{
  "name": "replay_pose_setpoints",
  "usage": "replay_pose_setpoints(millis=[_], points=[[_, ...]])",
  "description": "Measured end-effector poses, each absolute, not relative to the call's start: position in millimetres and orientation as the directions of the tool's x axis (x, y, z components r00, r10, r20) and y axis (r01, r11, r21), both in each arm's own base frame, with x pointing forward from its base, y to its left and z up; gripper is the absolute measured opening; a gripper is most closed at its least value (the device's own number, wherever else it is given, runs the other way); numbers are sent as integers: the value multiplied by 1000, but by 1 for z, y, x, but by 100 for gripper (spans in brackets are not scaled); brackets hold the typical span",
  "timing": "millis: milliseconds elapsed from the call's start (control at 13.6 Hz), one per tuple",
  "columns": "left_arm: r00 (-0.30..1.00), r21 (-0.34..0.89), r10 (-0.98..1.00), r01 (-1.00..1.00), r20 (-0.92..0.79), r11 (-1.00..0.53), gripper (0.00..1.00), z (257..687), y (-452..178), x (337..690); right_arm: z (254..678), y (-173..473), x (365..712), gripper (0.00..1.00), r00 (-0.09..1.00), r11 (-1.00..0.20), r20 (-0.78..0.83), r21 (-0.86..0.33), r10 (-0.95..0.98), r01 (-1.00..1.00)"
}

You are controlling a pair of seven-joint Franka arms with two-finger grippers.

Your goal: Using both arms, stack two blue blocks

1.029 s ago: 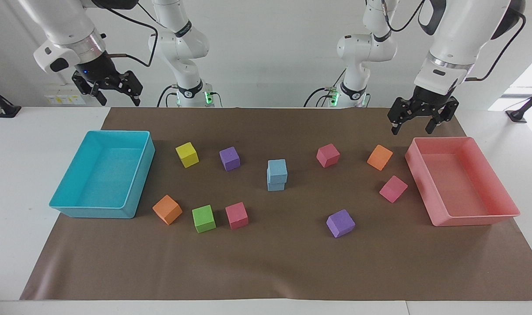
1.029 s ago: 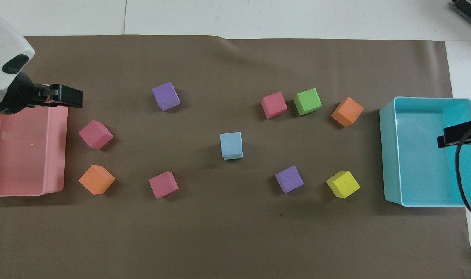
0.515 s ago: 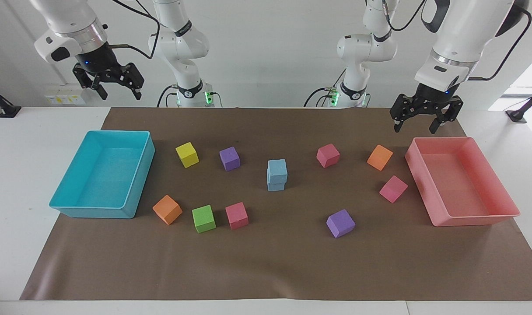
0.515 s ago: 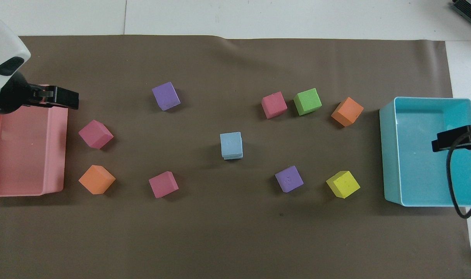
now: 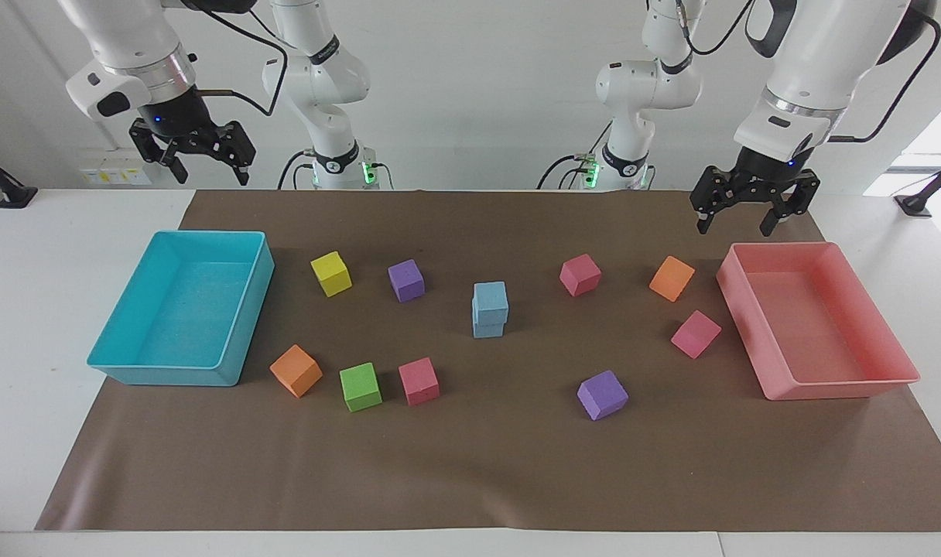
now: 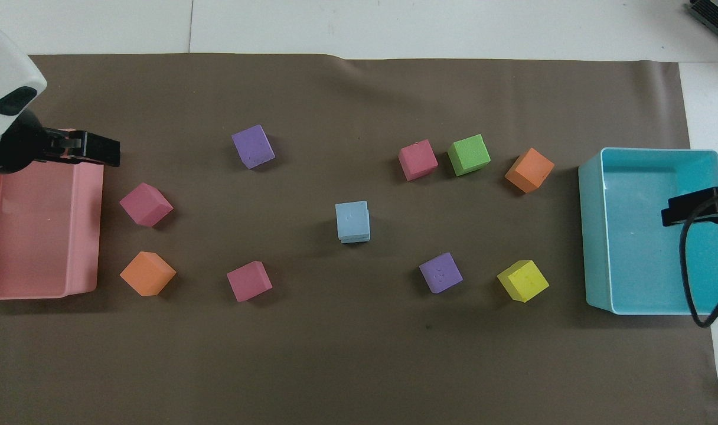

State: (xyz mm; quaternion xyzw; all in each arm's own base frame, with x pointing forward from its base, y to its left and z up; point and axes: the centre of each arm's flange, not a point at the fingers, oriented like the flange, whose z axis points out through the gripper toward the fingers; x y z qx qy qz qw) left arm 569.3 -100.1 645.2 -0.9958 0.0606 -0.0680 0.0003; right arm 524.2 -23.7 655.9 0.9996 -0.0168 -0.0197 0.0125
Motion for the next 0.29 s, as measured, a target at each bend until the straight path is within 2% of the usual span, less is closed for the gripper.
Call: replay_pose_setpoints(millis=[294], points=[[984, -8, -115, -115, 135, -993, 100, 645, -100, 569, 656, -23, 524, 100, 999, -999, -37, 26, -33, -33]])
